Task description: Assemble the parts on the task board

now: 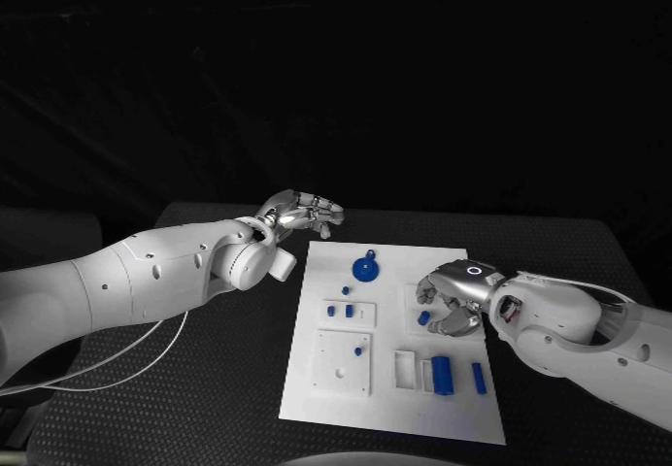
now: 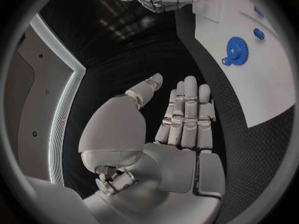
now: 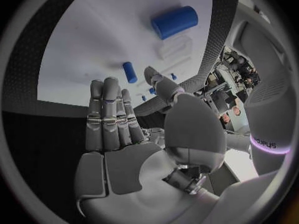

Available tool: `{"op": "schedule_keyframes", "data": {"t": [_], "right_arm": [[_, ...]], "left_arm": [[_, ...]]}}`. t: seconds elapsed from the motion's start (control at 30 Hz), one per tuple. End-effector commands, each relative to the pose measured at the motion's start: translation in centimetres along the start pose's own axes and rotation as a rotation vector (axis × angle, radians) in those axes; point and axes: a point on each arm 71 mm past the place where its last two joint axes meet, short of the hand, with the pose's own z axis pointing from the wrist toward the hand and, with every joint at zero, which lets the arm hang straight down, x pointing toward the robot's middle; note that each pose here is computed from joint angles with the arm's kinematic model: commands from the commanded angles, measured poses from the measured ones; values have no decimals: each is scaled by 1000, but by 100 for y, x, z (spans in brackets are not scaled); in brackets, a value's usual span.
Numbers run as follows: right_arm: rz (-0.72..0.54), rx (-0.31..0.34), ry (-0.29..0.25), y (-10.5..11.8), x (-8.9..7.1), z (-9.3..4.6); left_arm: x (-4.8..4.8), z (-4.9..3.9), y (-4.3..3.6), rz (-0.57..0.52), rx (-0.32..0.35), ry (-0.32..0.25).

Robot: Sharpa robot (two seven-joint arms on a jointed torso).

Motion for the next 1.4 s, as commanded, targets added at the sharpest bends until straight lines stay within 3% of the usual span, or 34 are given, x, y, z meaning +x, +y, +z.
{"op": "schedule_keyframes", "data": {"t": [0.03, 0.47, 1.03, 1.4], "right_arm": [[-45, -8, 4, 31, 31, 20], [-59, -23, 10, 95, 140, 68], [-83, -16, -2, 93, 150, 76], [-93, -35, -69, 133, 108, 73]], "left_arm": [[15, 5, -18, -9, 10, 13], [19, 9, -18, -9, 9, 14], [15, 7, -17, -9, 8, 14], [21, 10, -18, -10, 9, 15]]}}
